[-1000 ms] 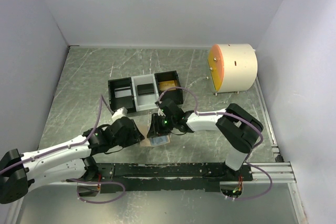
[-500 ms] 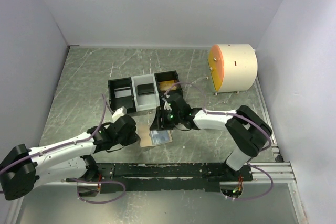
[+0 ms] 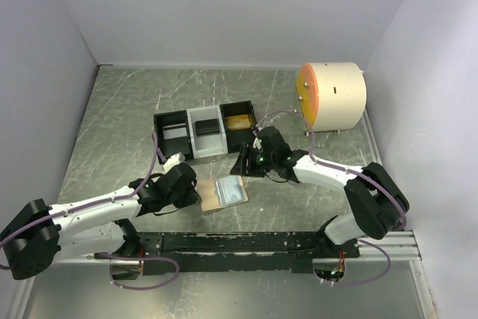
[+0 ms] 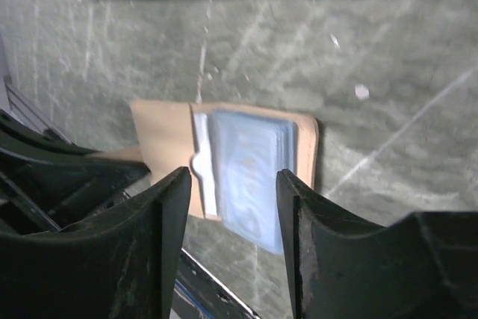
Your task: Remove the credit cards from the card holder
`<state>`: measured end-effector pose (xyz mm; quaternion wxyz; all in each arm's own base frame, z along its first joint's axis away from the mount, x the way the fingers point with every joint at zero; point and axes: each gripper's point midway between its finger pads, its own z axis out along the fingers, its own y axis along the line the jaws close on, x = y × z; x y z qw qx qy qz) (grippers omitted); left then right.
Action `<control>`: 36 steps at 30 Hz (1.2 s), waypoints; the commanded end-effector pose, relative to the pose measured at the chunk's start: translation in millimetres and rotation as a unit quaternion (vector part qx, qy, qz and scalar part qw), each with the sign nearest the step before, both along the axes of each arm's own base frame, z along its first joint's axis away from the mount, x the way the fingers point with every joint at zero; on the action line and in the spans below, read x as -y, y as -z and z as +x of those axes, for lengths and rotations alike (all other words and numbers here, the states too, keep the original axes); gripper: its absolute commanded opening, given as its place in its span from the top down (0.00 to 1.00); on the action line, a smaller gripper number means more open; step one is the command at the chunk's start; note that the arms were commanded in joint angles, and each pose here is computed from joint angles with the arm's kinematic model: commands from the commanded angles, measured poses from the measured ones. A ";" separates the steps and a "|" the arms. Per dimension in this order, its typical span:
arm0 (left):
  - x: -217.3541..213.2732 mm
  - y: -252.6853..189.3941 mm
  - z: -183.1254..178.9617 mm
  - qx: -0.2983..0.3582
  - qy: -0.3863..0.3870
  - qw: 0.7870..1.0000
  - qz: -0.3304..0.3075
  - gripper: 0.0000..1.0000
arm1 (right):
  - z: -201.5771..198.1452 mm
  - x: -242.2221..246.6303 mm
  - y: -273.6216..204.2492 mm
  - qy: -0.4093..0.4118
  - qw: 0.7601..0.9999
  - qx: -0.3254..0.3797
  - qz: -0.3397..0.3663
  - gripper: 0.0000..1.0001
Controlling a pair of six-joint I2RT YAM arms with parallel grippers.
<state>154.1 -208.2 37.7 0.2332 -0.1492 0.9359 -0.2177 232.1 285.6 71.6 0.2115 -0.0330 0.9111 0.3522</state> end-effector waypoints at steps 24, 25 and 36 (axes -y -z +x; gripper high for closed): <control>13.9 -14.1 7.2 0.005 0.031 0.999 0.004 0.93 | -33.7 8.2 45.2 -0.017 0.996 -0.084 -0.012 0.60; 14.6 -13.6 6.9 0.005 0.033 0.999 0.004 0.93 | -34.8 7.9 46.6 -0.017 0.996 -0.087 -0.012 0.60; 17.5 -9.6 5.1 -0.006 0.045 0.999 0.010 0.93 | -34.3 -7.2 26.3 -0.033 0.996 -0.076 0.039 0.64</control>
